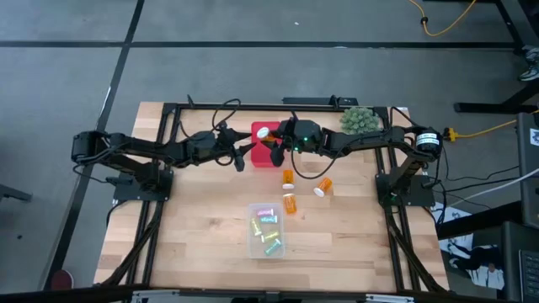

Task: Pick and place medicine bottles into bin by pill shape (circle, oval)
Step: Put the large orange pill bottle into the red bin

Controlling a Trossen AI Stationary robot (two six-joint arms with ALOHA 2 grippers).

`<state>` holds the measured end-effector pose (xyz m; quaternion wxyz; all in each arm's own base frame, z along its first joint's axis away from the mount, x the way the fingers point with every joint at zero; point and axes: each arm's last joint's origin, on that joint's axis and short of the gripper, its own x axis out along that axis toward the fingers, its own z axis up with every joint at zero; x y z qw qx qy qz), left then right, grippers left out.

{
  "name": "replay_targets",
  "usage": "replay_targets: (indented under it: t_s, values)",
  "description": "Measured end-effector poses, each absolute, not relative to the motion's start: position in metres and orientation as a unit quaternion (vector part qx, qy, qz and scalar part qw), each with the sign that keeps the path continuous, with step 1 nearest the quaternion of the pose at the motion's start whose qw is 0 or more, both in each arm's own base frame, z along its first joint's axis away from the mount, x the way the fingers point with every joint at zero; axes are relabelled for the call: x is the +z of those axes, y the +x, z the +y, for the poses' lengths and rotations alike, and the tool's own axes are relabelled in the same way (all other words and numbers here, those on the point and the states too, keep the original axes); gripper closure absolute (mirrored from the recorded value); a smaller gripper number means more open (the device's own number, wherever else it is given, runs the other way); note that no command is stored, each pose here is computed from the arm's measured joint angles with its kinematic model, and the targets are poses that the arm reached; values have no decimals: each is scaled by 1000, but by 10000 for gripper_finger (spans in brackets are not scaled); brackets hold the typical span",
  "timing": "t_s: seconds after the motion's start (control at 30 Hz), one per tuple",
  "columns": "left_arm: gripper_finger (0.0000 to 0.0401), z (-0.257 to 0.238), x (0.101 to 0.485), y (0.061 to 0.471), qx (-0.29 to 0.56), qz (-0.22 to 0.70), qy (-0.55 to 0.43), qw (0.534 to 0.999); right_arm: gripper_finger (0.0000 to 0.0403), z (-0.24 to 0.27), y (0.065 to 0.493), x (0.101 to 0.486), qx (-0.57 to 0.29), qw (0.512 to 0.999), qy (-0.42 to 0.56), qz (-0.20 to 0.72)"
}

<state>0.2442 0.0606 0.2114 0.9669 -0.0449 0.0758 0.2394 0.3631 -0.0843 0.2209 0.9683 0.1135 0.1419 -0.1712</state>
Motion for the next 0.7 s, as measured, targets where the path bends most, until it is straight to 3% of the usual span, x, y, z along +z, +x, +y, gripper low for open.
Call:
replay_targets:
  t_s: [0.2, 0.5, 0.7]
  values:
    - [216, 62, 212, 244, 242, 74, -47, 966, 220, -83, 363, 219, -154, 970, 109, 154]
    - [141, 58, 213, 246, 172, 70, -65, 980, 220, -82, 363, 219, -134, 974, 102, 155]
    - [124, 58, 215, 246, 179, 56, -66, 980, 220, -79, 366, 225, -83, 983, 104, 129]
